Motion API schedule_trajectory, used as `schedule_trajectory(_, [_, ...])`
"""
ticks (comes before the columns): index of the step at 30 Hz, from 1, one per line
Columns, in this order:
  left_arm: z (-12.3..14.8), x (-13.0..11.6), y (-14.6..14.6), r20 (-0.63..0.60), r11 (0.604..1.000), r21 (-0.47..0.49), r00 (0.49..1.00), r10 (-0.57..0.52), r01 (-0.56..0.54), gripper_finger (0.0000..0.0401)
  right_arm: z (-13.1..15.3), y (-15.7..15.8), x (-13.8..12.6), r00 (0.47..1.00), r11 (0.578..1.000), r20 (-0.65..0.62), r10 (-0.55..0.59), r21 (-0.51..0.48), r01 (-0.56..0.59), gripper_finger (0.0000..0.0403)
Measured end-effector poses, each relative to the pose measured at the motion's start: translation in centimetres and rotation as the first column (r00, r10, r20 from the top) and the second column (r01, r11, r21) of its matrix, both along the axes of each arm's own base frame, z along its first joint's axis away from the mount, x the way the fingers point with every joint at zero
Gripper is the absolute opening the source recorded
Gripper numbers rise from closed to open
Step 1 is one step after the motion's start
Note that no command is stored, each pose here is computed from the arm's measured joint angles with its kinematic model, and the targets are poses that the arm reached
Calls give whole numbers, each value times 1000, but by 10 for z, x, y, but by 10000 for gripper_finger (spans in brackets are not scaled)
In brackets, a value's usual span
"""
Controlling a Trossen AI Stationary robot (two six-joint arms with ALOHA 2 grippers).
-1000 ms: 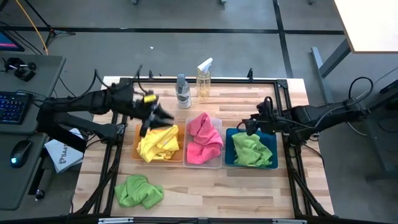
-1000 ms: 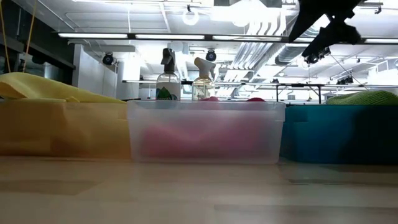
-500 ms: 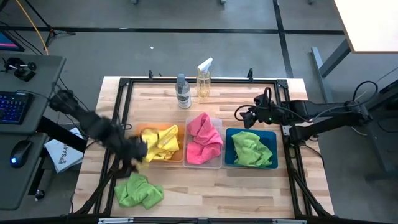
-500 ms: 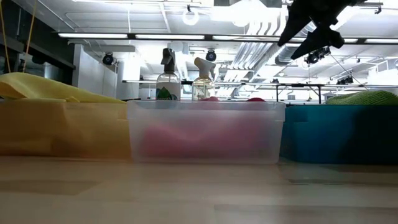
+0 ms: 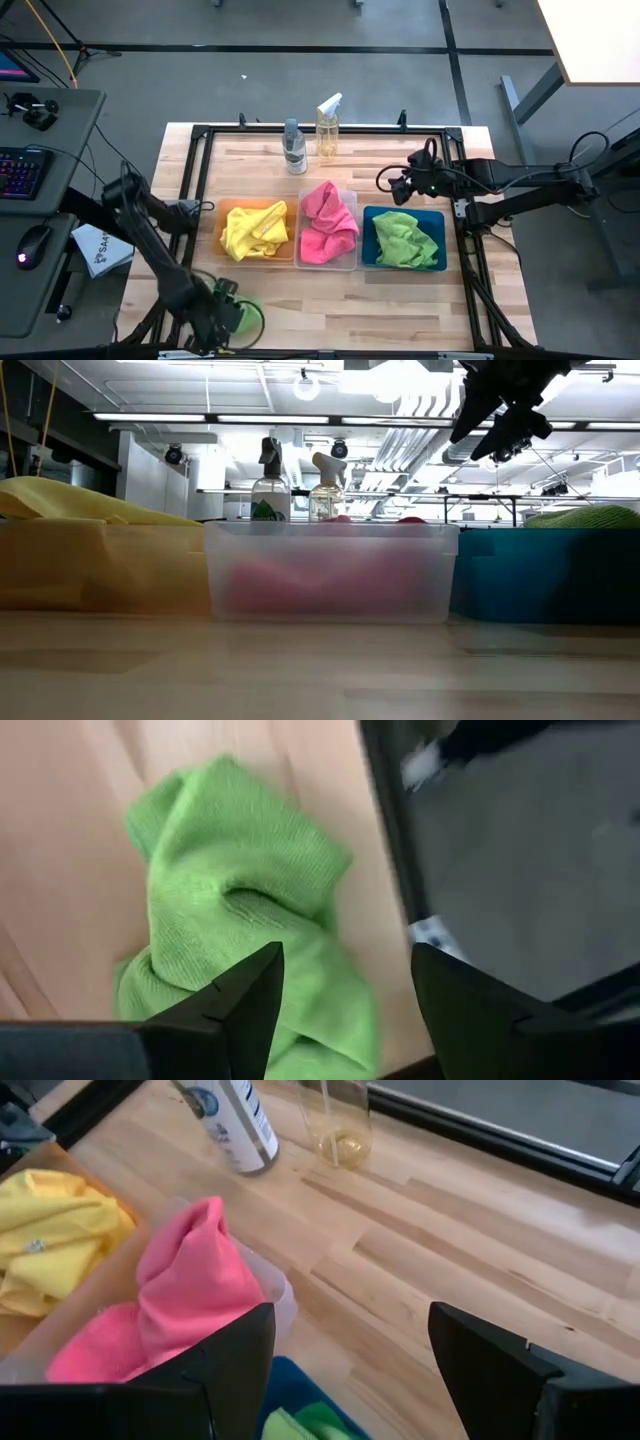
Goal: Sort microfiber towel by color & place in baskets
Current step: Put the green microfiber cloth into the blue bin
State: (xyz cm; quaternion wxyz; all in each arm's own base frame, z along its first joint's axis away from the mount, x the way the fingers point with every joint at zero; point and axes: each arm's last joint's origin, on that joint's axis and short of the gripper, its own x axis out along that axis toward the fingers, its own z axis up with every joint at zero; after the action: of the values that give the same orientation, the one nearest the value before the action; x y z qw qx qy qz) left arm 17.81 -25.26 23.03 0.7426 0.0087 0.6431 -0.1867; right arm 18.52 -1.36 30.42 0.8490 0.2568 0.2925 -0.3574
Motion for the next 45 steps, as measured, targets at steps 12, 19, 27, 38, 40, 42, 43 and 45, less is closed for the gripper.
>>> schedule_trajectory(12, [-61, 20, -3, -135, 971, 221, 983, 127, -95, 209, -3, 2, -3, 998, 998, -47, 43, 42, -41, 258])
schedule_trajectory(19, [-87, 25, -6, -256, 971, 229, 958, 128, -69, 195, -4, 2, -4, 997, 998, -65, 47, 48, -44, 259])
schedule_trajectory(27, [-53, 45, 22, -191, 987, 139, 976, 106, -81, 17, -4, 2, -4, 996, 997, -66, 54, 57, -50, 259])
schedule_trajectory(38, [83, 45, 141, 164, 983, -112, 973, 164, -146, 3, 2, 10, 7, 925, 919, 19, 380, 106, -380, 259])
schedule_trajectory(40, [101, 54, 164, 268, 979, -92, 942, 202, -184, 2, 5, 11, 10, 910, 905, 70, 409, 97, -414, 259])
schedule_trajectory(42, [114, 68, 181, 361, 982, -33, 914, 185, -186, 1, 9, 11, 14, 894, 893, 127, 430, 90, -442, 259])
schedule_trajectory(43, [120, 76, 189, 403, 983, 8, 901, 164, -183, 1, 12, 12, 16, 886, 889, 157, 435, 81, -451, 259])
schedule_trajectory(45, [129, 96, 203, 486, 981, 92, 867, 106, -172, 1, 18, 12, 20, 865, 882, 231, 445, 54, -468, 259])
